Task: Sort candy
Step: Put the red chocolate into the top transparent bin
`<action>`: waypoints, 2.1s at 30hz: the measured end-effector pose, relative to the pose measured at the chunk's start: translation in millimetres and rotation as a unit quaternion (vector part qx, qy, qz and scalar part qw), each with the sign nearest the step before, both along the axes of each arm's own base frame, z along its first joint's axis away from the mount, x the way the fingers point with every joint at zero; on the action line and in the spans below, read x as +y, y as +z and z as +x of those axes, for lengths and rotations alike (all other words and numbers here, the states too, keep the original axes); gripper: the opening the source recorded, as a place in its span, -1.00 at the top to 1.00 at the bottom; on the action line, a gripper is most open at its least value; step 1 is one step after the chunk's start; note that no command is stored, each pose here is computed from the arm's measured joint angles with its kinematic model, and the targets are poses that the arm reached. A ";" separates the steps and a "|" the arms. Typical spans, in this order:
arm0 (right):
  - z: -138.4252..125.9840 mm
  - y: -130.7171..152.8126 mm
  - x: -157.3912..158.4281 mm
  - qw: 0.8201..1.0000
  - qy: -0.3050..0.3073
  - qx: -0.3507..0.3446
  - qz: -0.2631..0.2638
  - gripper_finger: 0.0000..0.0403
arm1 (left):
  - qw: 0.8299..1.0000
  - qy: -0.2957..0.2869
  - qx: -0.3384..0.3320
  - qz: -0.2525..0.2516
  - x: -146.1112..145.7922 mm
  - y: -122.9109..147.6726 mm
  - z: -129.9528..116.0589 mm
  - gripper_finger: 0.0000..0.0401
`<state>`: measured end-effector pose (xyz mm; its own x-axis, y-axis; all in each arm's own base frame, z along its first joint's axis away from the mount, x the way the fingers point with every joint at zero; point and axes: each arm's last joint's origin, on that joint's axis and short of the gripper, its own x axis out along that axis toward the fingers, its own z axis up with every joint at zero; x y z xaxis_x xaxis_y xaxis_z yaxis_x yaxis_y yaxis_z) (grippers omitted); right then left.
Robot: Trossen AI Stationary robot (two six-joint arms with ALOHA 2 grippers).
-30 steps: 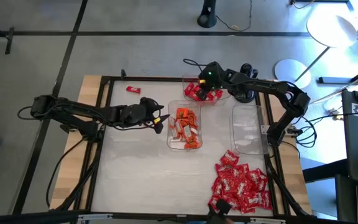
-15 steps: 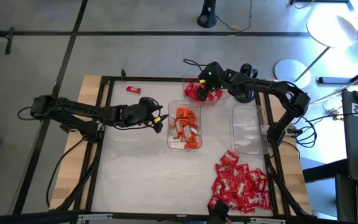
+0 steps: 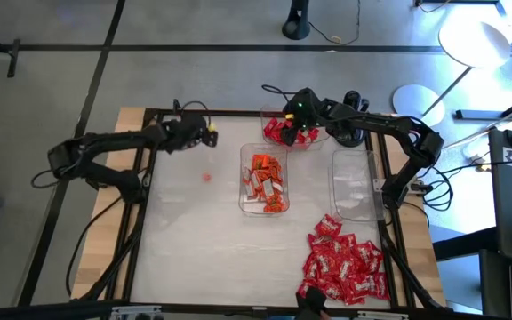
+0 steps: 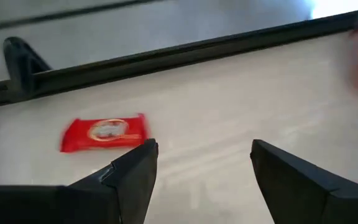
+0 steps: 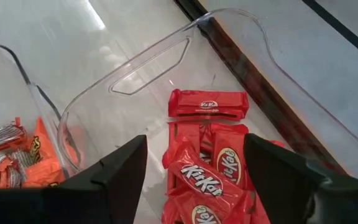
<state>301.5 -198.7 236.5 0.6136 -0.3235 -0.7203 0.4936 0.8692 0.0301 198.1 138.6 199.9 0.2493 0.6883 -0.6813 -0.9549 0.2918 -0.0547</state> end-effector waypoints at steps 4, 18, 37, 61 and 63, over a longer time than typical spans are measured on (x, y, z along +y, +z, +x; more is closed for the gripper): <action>0.4 0.5 -0.3 1.000 0.000 -0.003 -0.002 -0.31 | 0.999 0.010 0.015 -0.035 31.1 -15.4 -11.9 -0.24; 0.6 0.9 -0.4 1.000 0.001 -0.004 -0.003 -0.31 | 0.993 0.097 0.029 -0.055 87.1 -59.1 -29.9 -0.15; -2.3 -2.3 2.5 1.000 0.009 0.012 0.020 -0.31 | 0.980 -0.057 0.107 -0.159 66.2 -72.8 -21.0 0.13; -0.7 -0.9 2.3 1.000 0.018 -0.001 0.022 -0.31 | 0.962 -0.195 0.108 -0.156 -33.5 -22.3 6.5 0.18; -0.3 -0.4 2.0 1.000 0.018 -0.004 0.020 -0.31 | 0.972 -0.176 0.101 -0.118 -32.4 -13.7 5.3 0.18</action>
